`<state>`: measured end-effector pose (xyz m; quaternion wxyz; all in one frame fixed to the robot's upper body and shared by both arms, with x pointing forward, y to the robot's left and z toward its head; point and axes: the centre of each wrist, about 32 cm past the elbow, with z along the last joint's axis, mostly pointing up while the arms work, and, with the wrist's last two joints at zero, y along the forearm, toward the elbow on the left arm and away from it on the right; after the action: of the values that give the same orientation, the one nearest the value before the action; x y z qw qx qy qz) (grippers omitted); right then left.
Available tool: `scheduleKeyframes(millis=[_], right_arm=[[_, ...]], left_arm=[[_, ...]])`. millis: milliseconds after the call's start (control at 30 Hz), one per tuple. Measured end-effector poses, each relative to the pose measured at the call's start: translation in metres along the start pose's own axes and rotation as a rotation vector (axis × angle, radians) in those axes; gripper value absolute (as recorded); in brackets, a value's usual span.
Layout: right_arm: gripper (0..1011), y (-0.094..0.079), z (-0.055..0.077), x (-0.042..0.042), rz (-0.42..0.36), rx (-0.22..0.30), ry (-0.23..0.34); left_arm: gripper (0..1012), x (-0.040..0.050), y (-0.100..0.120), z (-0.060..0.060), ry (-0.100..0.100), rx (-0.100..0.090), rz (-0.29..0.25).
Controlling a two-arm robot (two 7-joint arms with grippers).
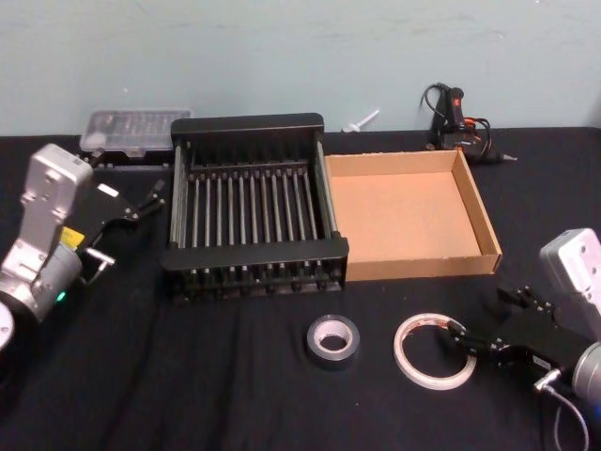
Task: Pick up the white tape and place it into the black box , Pick up the silver tape and place it into the brown box.
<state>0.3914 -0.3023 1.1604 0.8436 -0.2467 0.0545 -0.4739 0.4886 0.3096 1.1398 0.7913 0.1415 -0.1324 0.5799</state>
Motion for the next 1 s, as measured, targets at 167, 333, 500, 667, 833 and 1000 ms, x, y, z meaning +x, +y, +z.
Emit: scheduleKeyframes(millis=[167, 333, 500, 667, 833, 1000], right_arm=[[1003, 0.001, 0.001, -0.0012, 0.010, -0.022, -0.001], [1002, 0.003, 0.001, -0.0018, 0.021, -0.044, 0.008], [1002, 0.006, 0.002, -0.0022, 0.028, -0.071, 0.022], [1003, 0.008, 0.002, -0.0027, 0.033, -0.079, 0.031], [1003, 0.010, 0.002, -0.0033, 0.040, -0.080, 0.036], [1003, 0.011, 0.002, -0.0030, 0.044, -0.080, 0.034]], left_arm=[[1001, 0.0000, 0.000, 0.000, 0.000, 0.000, 0.000], [1001, 0.0000, 0.000, 0.000, 0.000, 0.000, 0.000], [1001, 0.0000, 0.000, 0.000, 0.000, 0.000, 0.000], [1001, 0.0000, 0.000, 0.000, 0.000, 0.000, 0.000], [1001, 0.0000, 0.000, 0.000, 0.000, 0.000, 0.000], [1001, 0.0000, 0.000, 0.000, 0.000, 0.000, 0.000]])
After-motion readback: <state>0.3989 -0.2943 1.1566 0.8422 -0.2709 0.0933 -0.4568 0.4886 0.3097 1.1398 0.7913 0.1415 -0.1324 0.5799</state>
